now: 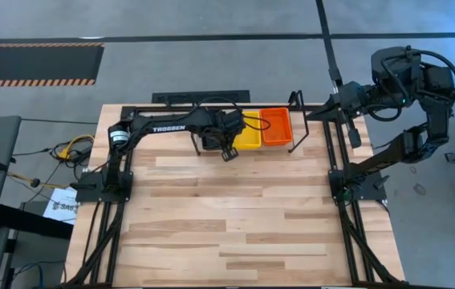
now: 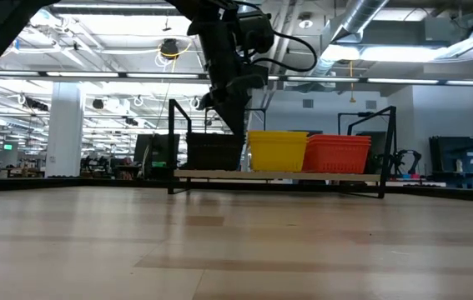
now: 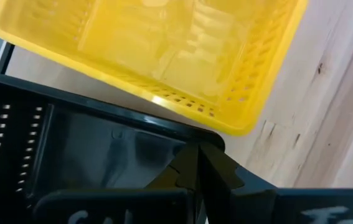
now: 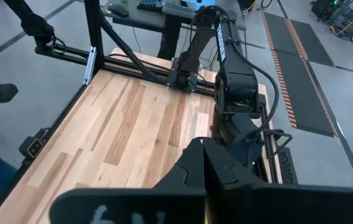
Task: Stack baskets on shelf by color
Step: Adjust all the bins on the shelf
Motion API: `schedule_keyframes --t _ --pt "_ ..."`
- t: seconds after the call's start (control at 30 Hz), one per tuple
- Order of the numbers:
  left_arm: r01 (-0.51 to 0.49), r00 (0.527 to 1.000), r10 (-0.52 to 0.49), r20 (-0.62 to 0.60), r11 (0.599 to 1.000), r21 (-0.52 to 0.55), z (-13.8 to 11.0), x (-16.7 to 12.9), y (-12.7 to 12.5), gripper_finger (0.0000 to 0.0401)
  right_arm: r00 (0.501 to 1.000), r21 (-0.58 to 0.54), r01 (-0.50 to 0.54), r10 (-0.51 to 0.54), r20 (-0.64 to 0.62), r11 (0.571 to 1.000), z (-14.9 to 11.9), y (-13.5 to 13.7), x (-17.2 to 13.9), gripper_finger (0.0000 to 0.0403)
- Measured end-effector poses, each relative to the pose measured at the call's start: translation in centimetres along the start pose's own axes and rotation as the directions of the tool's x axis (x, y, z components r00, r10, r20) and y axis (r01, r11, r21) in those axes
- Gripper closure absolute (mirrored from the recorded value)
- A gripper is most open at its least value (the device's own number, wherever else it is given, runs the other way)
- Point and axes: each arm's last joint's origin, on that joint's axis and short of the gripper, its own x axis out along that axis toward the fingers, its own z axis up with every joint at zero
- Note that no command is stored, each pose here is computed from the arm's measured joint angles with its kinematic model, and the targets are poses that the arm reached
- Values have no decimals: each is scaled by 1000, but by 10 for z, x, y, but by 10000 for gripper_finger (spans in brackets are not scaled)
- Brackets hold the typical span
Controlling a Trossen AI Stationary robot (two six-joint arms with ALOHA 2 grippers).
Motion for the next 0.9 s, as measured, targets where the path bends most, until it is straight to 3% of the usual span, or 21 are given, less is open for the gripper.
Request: schedule_keyframes --t 0.3,0.47,0.6,0.9 --pt "-5 1000 5 1 1000 12 0 -3 -8 401 1000 0 0 0 0 1000 0 0 0 400" --pt "-55 998 55 44 998 8 10 -24 -6 401 1000 0 0 0 0 1000 0 0 0 400" --pt "-27 996 26 83 1000 8 19 -42 -7 401 1000 0 0 0 0 1000 0 0 0 400" --pt "22 999 -20 -27 998 64 6 -49 -27 401 1000 0 -3 3 -9 1000 -1 0 0 400"
